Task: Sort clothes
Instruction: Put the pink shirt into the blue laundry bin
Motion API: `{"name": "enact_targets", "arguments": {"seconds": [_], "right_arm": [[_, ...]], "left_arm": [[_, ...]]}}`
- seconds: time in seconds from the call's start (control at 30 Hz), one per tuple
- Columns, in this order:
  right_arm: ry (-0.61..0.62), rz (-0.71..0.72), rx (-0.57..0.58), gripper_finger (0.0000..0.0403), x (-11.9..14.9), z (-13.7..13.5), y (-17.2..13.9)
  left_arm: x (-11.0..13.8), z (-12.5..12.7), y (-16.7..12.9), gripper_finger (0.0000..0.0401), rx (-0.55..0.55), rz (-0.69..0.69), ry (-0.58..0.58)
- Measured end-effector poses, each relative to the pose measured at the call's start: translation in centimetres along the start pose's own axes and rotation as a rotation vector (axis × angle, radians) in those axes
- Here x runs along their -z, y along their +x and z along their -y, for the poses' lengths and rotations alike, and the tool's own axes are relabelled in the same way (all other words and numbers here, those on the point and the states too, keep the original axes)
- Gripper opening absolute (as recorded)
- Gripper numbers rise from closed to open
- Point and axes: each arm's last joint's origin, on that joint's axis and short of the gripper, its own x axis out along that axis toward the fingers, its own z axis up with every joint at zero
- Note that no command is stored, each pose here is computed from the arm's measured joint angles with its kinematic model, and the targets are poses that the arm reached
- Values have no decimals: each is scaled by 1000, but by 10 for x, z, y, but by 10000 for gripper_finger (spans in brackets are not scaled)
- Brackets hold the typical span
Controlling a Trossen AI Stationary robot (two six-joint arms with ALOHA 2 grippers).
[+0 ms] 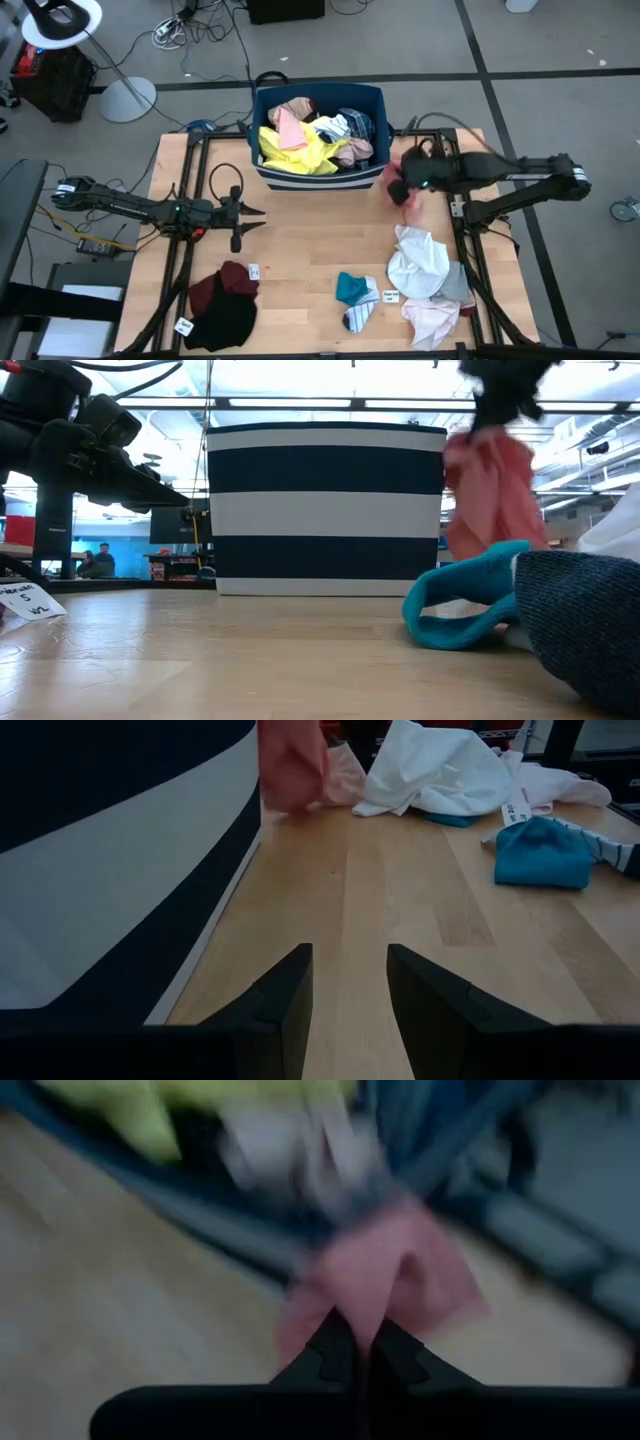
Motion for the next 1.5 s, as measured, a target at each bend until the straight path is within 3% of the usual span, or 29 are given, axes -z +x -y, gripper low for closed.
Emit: {"name": "enact_targets", "arguments": {"seconds": [0.17, 0.33, 0.5, 0.7, 0.87, 1.13, 1.5], "right_arm": [[-75, 215, -45, 3, -51, -2, -39], [-154, 348, -35, 3, -94, -5, -55], [-230, 405, -41, 3, -133, -12, -54], [-268, 455, -142, 4, -175, -16, -39], [-251, 484, -108, 5, -201, -9, -26], [-270, 376, -91, 5, -210, 2, 15], [-290, -35, -60, 6, -183, -9, 97]], "left_arm": [[0, 0, 0, 136, 0, 0, 0], [0, 0, 0, 136, 0, 5, -1], [-1, 0, 0, 136, 0, 9, -2], [-1, 0, 0, 136, 0, 7, 2], [-1, 0, 0, 136, 0, 8, 2], [-1, 0, 0, 136, 0, 7, 4], [0, 0, 0, 136, 0, 3, 6]]}}
